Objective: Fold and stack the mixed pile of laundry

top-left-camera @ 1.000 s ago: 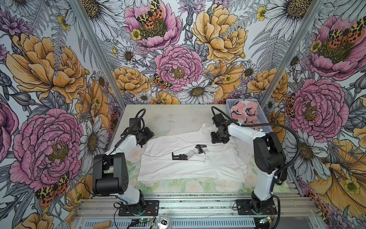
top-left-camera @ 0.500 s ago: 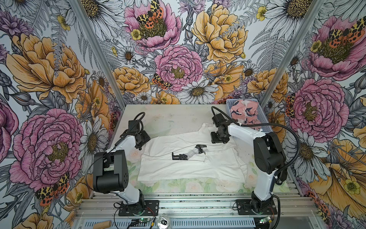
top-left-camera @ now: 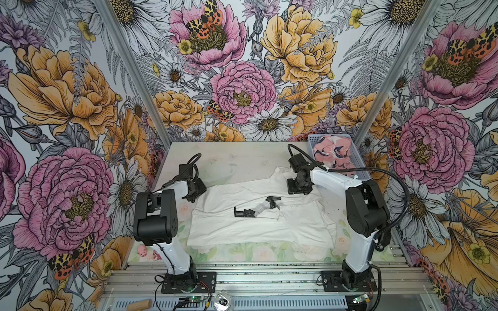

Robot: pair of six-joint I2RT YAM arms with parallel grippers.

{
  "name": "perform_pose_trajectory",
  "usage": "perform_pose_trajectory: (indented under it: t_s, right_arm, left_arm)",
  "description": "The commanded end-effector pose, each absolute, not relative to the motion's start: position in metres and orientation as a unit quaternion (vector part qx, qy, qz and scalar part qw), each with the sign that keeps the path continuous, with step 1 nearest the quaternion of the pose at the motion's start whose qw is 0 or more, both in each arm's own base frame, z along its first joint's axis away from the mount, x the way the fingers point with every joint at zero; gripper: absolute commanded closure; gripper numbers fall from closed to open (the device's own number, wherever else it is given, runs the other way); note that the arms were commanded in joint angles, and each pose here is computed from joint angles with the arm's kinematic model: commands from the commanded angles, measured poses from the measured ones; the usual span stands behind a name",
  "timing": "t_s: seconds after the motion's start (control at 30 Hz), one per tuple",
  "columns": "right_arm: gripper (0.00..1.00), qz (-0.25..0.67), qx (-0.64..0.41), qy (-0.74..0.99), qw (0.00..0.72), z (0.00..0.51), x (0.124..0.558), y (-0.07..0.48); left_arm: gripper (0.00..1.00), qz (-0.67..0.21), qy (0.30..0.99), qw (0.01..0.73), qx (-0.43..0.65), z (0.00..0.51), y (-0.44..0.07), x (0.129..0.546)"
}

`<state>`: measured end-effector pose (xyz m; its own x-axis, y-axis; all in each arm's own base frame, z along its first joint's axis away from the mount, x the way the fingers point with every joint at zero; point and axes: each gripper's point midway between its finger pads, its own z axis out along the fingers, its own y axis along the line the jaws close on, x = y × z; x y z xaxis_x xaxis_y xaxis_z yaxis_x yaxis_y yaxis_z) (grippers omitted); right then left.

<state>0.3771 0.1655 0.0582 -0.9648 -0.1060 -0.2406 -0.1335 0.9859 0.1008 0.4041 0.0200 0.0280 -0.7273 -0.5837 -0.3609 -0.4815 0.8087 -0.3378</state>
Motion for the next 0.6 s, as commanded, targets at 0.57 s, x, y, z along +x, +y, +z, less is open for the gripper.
perform_pose_trajectory:
  t_s: [0.57]
  right_arm:
    - [0.49, 0.068, -0.057, 0.987, 0.137, 0.0742, 0.3809, 0.1710]
  left_arm:
    - [0.99, -0.131, 0.921, 0.240, -0.276, 0.0318, 0.0159, 0.4172]
